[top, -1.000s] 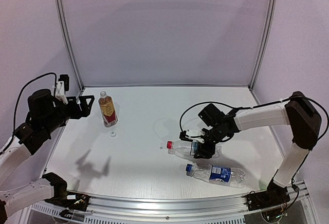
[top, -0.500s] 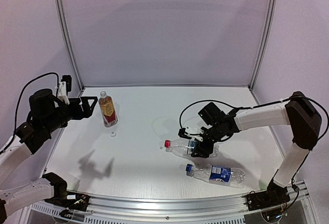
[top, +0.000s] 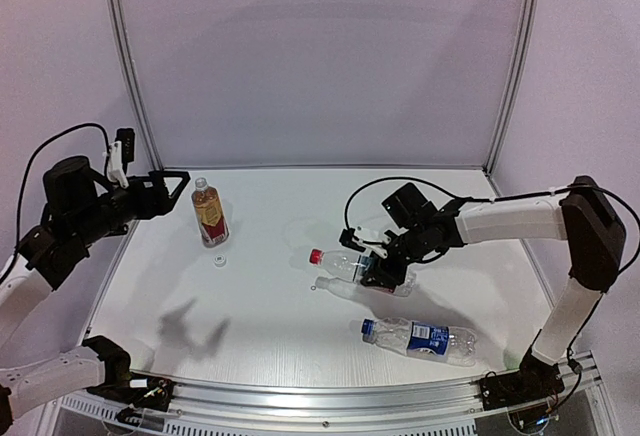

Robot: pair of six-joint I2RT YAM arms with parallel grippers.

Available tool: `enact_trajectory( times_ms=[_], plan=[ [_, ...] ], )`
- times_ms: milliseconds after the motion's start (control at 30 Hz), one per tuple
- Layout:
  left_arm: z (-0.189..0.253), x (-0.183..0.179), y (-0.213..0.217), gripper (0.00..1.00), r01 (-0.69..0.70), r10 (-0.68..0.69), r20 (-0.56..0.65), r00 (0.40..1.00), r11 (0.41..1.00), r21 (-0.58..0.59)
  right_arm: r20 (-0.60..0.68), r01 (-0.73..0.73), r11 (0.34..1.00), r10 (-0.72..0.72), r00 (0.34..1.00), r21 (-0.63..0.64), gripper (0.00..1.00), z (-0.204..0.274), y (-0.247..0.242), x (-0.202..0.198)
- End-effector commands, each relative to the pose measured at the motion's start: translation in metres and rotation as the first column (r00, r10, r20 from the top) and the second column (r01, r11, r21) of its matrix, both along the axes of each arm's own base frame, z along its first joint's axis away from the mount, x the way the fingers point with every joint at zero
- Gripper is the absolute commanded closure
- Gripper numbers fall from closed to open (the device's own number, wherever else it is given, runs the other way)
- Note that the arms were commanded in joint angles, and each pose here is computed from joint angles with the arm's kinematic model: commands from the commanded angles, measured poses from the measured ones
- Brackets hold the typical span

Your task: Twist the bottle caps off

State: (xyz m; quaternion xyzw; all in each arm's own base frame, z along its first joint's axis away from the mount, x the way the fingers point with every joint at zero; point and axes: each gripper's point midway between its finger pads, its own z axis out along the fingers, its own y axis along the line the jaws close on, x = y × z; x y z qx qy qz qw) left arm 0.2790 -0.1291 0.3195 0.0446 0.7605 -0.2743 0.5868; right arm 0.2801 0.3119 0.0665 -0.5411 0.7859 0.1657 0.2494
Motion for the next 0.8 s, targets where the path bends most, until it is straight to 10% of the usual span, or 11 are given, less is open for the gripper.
enact_trajectory(
  times_ms=[0, 233, 767],
  plan=[
    [0.024, -0.013, -0.020, 0.11, 0.129, -0.129, 0.011, 0.992, 0.990, -0.056, 0.040, 0.022, 0.994, -0.026, 0.999, 0.104, 0.51, 0.042, 0.011, 0.010],
    [0.052, -0.020, -0.052, 0.14, 0.310, -0.318, -0.038, 0.947, 0.941, -0.138, 0.092, 0.082, 0.941, -0.119, 0.989, 0.329, 0.54, 0.126, 0.032, 0.026],
    [0.137, -0.010, -0.136, 0.25, 0.623, -0.668, -0.004, 0.744, 0.696, -0.357, 0.015, 0.050, 0.577, -0.108, 0.994, 0.815, 0.56, 0.305, 0.065, -0.015]
  ],
)
